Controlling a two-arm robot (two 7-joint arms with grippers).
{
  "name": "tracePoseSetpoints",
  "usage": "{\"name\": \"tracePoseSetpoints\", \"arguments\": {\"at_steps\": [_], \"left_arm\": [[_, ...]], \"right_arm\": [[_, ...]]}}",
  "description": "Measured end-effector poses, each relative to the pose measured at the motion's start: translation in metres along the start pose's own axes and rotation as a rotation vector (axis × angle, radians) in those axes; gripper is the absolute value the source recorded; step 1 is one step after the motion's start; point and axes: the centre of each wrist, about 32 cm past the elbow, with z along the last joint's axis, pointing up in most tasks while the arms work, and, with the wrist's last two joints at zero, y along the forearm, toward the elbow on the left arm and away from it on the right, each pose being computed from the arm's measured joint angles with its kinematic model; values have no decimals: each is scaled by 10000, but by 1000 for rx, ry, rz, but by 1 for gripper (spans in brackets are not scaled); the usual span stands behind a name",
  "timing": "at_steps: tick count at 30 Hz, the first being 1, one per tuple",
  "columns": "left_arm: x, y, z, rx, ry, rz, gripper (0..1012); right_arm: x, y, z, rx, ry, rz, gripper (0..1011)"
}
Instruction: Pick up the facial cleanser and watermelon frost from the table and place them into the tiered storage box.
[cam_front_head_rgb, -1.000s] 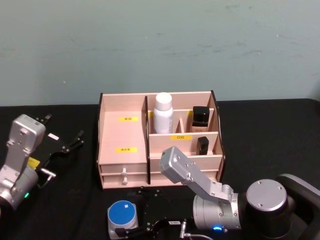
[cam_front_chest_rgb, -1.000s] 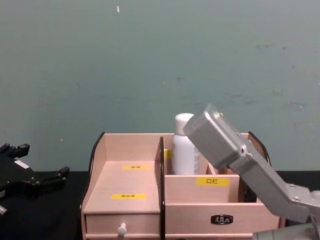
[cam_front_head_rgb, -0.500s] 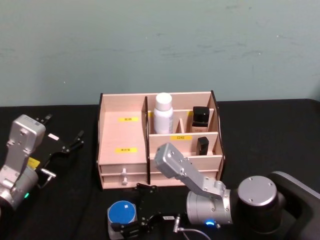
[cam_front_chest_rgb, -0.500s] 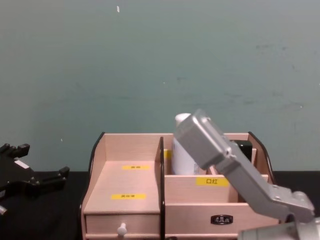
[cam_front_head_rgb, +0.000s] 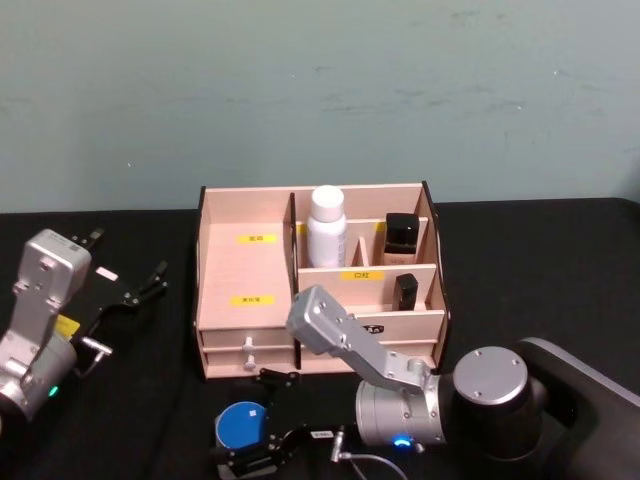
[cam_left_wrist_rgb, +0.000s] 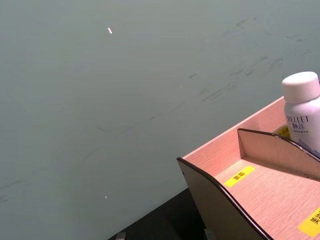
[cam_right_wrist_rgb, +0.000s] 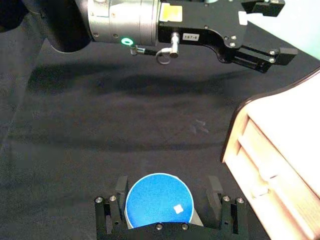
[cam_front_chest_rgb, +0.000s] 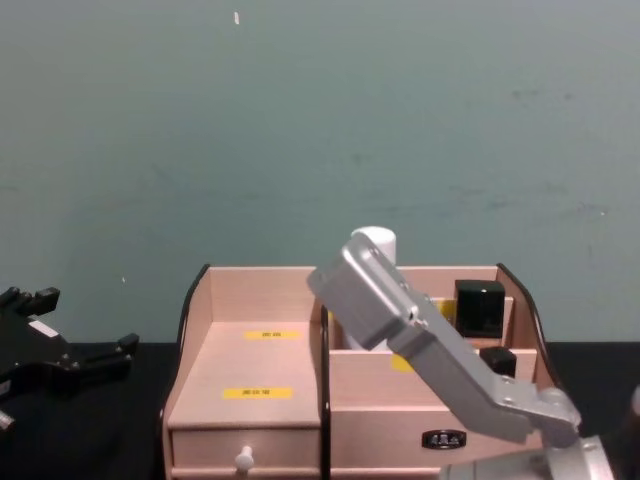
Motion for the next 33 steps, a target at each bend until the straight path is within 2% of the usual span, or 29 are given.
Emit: {"name": "tracePoseSetpoints", "arguments": {"at_steps": [18, 33], "left_arm": [[0, 0, 0, 0, 0, 0, 1010], [0, 0, 0, 0, 0, 0, 1010]], "right_arm": [[6, 60, 10, -29, 5, 2, 1003], [3, 42, -1, -24, 8, -1, 894]]}}
